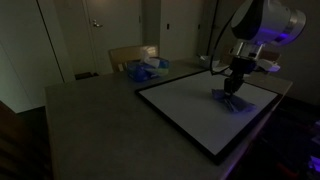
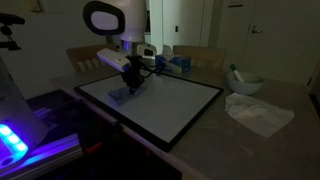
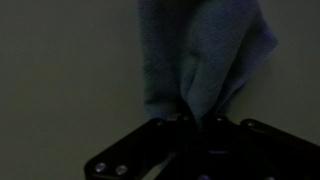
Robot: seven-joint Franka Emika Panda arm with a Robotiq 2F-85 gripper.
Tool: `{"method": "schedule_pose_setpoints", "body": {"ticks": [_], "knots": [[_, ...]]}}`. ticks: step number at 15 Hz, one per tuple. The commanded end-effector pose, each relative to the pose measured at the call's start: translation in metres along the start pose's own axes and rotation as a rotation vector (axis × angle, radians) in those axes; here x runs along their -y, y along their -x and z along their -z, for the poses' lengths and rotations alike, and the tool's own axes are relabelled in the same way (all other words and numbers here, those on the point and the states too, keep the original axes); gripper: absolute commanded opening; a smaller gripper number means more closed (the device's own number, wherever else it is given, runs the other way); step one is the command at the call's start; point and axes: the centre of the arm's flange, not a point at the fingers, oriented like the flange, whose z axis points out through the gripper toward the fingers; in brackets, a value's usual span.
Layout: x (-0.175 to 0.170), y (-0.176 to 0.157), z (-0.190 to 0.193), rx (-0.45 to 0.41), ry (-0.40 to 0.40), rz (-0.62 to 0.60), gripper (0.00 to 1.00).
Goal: Use the towel to wipe the whiteboard
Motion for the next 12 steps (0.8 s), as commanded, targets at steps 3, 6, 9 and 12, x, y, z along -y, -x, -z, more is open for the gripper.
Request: {"method": "schedule_pose_setpoints", "body": {"ticks": [3, 6, 9, 12], "knots": [[0.039, -0.020, -0.014, 0.001, 0.002, -0.095, 0.03], [0.052, -0.007, -0.016, 0.070, 0.035, -0.055, 0.03], [0.049, 0.015, -0.016, 0.109, 0.069, -0.017, 0.03], [0.042, 0.022, -0.014, 0.110, 0.088, -0.025, 0.03]]}}
